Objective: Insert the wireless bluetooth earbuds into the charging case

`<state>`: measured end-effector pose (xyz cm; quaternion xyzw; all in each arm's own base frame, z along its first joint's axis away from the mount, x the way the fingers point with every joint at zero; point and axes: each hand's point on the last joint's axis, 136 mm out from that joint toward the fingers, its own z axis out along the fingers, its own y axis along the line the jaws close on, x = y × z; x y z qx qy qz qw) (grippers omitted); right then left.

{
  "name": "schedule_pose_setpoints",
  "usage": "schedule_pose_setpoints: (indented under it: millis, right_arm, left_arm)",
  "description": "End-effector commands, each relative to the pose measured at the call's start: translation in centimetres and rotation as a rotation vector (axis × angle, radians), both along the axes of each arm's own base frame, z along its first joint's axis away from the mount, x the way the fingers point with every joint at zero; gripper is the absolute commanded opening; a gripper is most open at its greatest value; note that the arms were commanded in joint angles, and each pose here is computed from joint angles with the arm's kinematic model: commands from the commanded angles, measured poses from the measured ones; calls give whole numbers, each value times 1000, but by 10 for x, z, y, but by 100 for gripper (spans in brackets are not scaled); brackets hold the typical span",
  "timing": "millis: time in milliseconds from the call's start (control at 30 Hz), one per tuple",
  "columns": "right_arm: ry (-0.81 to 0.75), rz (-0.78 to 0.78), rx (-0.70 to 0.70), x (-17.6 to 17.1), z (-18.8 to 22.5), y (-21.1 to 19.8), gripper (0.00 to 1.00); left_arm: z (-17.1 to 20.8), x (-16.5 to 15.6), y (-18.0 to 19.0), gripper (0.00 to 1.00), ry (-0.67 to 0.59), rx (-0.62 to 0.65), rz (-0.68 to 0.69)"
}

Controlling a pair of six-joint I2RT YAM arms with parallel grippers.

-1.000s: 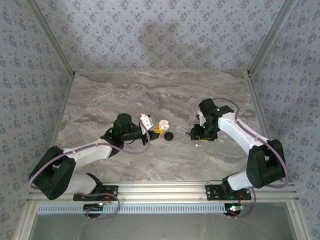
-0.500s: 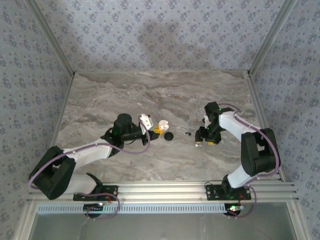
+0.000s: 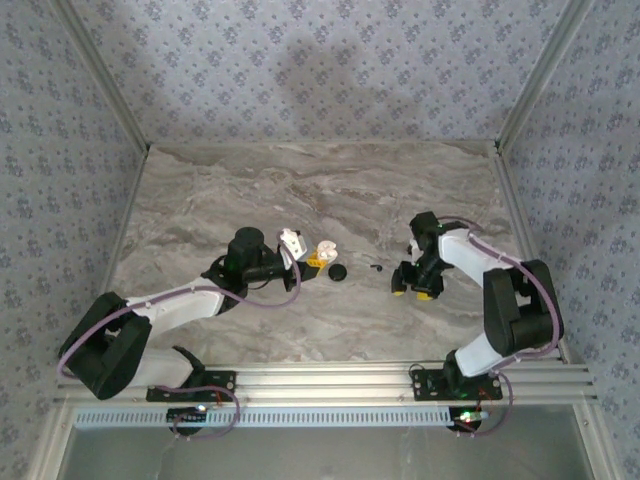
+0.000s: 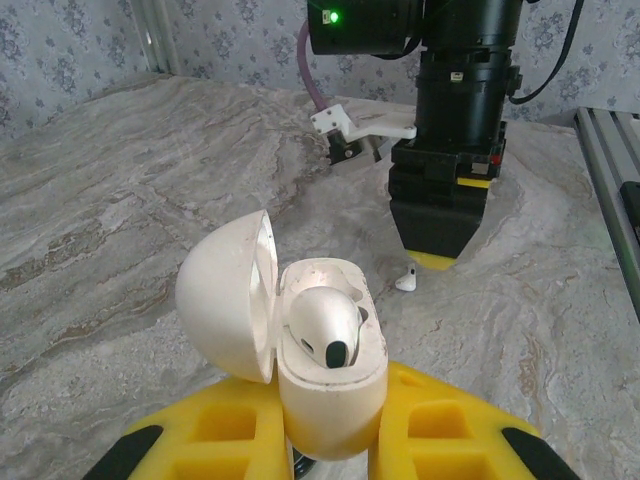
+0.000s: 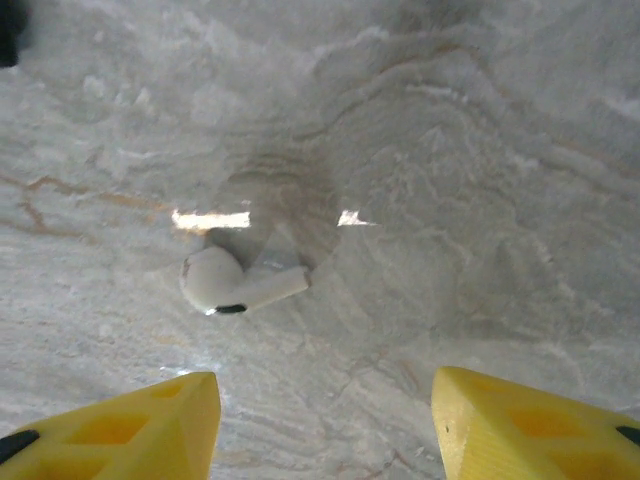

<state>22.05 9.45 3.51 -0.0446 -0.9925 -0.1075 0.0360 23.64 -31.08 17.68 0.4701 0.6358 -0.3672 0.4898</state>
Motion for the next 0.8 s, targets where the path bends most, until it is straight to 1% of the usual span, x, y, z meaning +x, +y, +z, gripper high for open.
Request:
schedule_pose_setpoints:
  millis: [0,133,300,333,400,433,500,567,700,767]
  right_arm:
    - [44,-20,37,-17,8,9,60]
    - [20,2,19,-18,24,8,60]
    - [-25,84,-87,-8,40,-8,60]
    - [-7,97,-101,-10,40,-10,60]
    - [-25,138,-47,-3,40,1,60]
    - [-31,147,-44,-2,41,4,60]
    - [-31,150,-94,3,39,0,60]
    - [-15,170,-114,5,35,2,60]
    - [-2,263,-172,14,29,11,60]
    - [5,284,-163,21,25,16,60]
  left_arm:
    - [9,-4,1,5,-34,-12,-8]
    - [8,-4,2,5,-30,-12,-4]
    - [8,-6,3,5,-27,-22,-2]
    - [7,-6,3,5,-26,-22,-3]
    - [6,-6,4,5,-29,-21,2]
    - [6,-6,4,5,-30,-21,4]
    - [6,-5,5,5,-30,-21,8]
    - [6,-6,6,5,-30,-20,9]
    - [4,-6,5,5,-27,-14,5]
    - [3,-6,5,5,-25,-13,4]
